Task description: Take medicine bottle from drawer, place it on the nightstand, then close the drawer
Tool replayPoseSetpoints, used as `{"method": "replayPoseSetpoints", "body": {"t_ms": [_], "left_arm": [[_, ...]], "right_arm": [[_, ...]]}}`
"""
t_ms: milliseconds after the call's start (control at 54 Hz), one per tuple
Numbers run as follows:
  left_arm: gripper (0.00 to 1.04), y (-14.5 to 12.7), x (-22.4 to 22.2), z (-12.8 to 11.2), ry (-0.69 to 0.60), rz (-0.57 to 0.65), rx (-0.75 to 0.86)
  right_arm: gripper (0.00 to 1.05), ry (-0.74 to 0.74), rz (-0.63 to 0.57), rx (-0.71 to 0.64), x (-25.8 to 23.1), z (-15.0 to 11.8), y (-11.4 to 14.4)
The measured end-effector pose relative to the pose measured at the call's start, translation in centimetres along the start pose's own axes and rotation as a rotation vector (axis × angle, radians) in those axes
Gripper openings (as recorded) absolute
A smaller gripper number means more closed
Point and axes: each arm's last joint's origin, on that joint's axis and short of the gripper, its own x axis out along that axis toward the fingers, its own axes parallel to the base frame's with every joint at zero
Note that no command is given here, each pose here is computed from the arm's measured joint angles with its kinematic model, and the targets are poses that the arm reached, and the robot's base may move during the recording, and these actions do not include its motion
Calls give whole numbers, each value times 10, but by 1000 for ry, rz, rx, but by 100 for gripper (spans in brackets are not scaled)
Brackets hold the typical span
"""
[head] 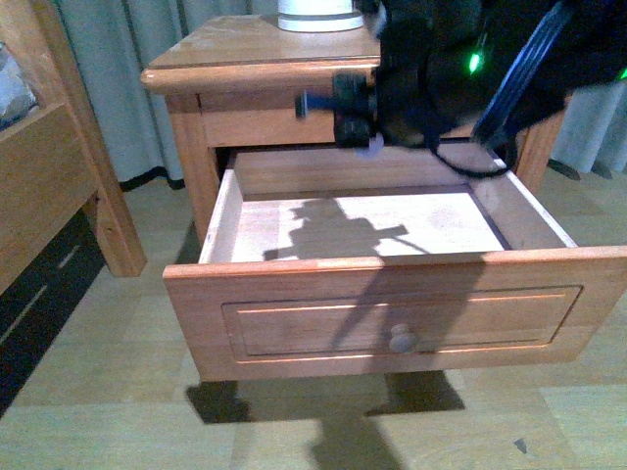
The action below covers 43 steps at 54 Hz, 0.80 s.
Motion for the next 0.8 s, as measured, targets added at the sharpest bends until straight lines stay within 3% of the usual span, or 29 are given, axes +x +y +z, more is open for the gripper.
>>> {"method": "replayPoseSetpoints", "body": {"t_ms": [185,352,463,611,796], "left_arm": [[98,0,0,0,0,0,0],[98,0,0,0,0,0,0],[98,0,0,0,0,0,0],[98,0,0,0,0,0,0],[98,0,0,0,0,0,0]], "right_arm": [[30,-153,38,-18,-32,67,10],[30,-214,-48,-41,-24,110,-4],[30,-205,-143,-50,3,120,-26],[30,-157,-239,-52,42,111,-53],[58,-202,-262,-73,58,107,-55]]}}
